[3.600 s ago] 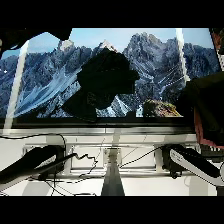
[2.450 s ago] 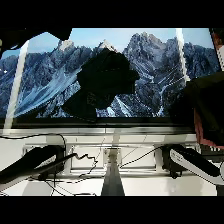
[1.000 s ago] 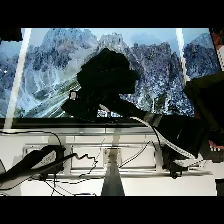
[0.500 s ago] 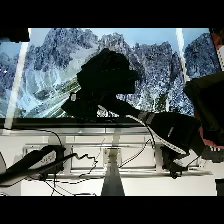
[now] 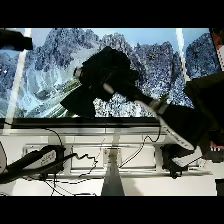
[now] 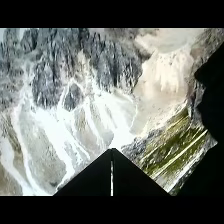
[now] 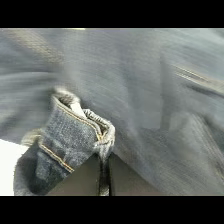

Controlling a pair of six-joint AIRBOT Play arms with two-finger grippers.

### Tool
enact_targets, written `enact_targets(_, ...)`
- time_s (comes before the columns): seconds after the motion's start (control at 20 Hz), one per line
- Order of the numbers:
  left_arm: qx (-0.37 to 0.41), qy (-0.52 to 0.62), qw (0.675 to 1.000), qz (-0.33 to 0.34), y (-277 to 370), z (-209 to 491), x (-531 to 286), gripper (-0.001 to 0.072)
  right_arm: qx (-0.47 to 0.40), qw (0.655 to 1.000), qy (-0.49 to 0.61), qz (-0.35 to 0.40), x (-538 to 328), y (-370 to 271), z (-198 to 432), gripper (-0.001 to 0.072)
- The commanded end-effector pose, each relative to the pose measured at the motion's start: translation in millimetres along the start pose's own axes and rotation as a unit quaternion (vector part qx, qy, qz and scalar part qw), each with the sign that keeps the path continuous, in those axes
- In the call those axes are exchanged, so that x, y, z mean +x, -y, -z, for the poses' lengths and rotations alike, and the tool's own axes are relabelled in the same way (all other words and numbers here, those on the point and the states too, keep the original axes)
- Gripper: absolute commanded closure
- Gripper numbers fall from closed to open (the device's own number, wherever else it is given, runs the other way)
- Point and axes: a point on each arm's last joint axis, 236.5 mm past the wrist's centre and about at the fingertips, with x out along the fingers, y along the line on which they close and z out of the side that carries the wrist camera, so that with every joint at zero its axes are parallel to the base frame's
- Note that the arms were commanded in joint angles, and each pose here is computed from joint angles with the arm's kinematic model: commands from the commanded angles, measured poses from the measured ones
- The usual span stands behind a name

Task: Fold the clothes and pants, and hang the long-sleeved shirts on hangers.

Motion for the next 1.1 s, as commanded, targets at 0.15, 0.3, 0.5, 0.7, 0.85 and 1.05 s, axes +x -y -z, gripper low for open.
enact_targets(0.15, -0.089, -0.128, 0.974, 0.162, 32, 118, 57, 0.0691, 0.236, 0.965, 0.038, 0.107, -114, 172, 52, 0.0694)
enact_targets(0.3, -0.155, -0.171, 0.942, 0.245, 75, 165, 76, 0.0489, 0.32, 0.944, 0.044, 0.068, -121, 182, 74, 0.0694)
enact_targets(0.5, -0.196, -0.244, 0.888, 0.336, 148, 219, 80, 0.0131, 0.335, 0.939, 0.036, 0.065, -118, 184, 86, 0.0694)
enact_targets(0.7, -0.164, -0.306, 0.853, 0.39, 217, 252, 61, 0.013, 0.335, 0.939, 0.036, 0.065, -118, 184, 86, 0.0694)
enact_targets(0.85, -0.13, -0.355, 0.837, 0.396, 261, 276, 45, 0.013, 0.335, 0.939, 0.036, 0.065, -118, 184, 86, 0.0694)
enact_targets(1.05, -0.148, -0.372, 0.844, 0.357, 298, 292, 51, 0.0132, 0.335, 0.939, 0.036, 0.064, -118, 183, 86, 0.0694)
